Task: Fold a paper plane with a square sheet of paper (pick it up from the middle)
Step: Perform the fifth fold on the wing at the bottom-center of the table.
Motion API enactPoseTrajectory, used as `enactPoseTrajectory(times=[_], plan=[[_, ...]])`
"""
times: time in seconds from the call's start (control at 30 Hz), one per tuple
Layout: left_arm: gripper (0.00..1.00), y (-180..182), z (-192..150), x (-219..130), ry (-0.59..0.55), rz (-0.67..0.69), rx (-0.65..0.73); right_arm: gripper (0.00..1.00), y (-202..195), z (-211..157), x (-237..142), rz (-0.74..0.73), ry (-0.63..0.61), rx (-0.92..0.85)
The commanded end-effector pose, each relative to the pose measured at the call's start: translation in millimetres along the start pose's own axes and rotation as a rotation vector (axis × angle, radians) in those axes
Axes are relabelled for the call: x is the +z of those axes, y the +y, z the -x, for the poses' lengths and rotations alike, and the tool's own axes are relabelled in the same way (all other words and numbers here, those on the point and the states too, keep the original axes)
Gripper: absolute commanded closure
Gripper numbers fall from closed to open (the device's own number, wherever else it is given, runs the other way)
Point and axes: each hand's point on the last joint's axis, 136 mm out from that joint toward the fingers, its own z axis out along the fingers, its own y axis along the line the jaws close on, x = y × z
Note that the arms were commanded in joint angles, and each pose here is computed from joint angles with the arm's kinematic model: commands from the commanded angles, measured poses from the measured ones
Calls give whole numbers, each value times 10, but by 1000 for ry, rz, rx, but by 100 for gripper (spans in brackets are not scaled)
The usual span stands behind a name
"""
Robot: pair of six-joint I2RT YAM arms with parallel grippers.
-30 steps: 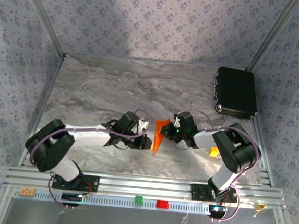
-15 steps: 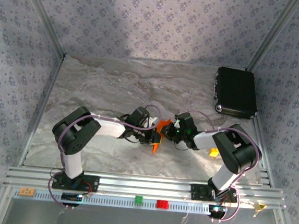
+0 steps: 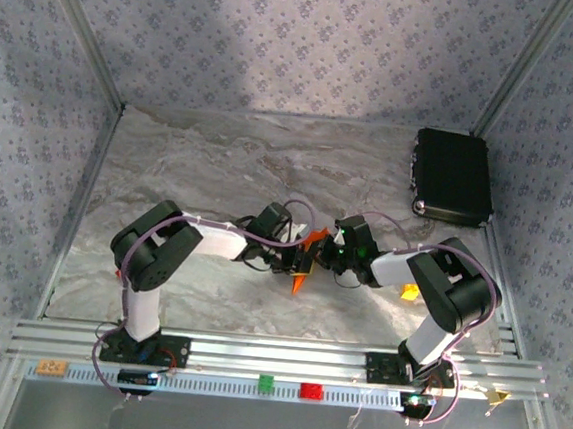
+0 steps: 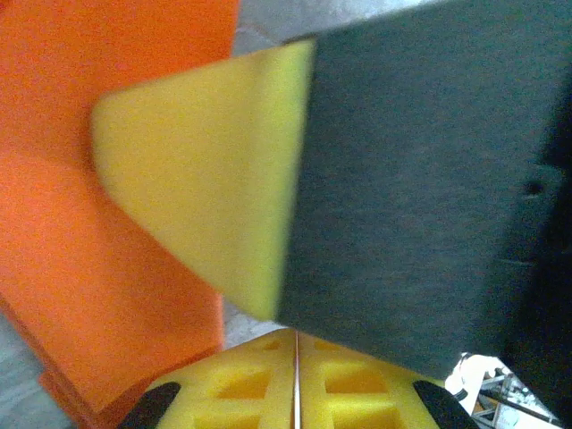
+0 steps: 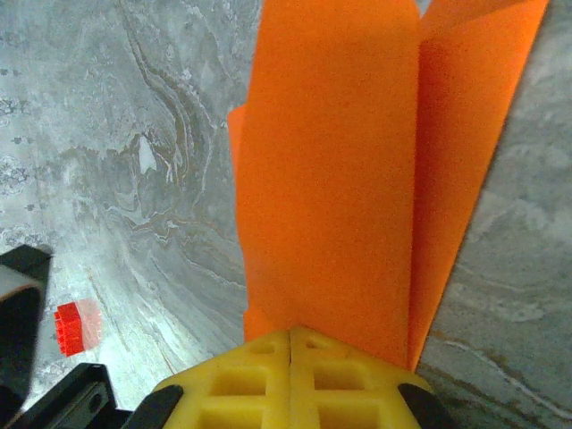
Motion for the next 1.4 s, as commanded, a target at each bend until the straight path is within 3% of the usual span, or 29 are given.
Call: enactPoseTrajectory(times=[0.0, 0.47, 0.8, 1.17, 1.37], plan=[[93, 161, -134, 81, 57, 46, 0, 95, -699, -279, -28, -247, 54, 81], [94, 536, -762, 18, 139, 186, -20, 96, -774, -278, -44, -268, 56, 91], [95, 561, -1086, -99, 207, 247, 43, 96, -795, -269, -60, -274, 53, 95], [98, 560, -1263, -203, 205, 289, 80, 96, -776, -271, -70, -268, 53, 93], [100, 257, -1096, -368, 89, 221, 132, 96, -689, -294, -48, -240, 53, 103]])
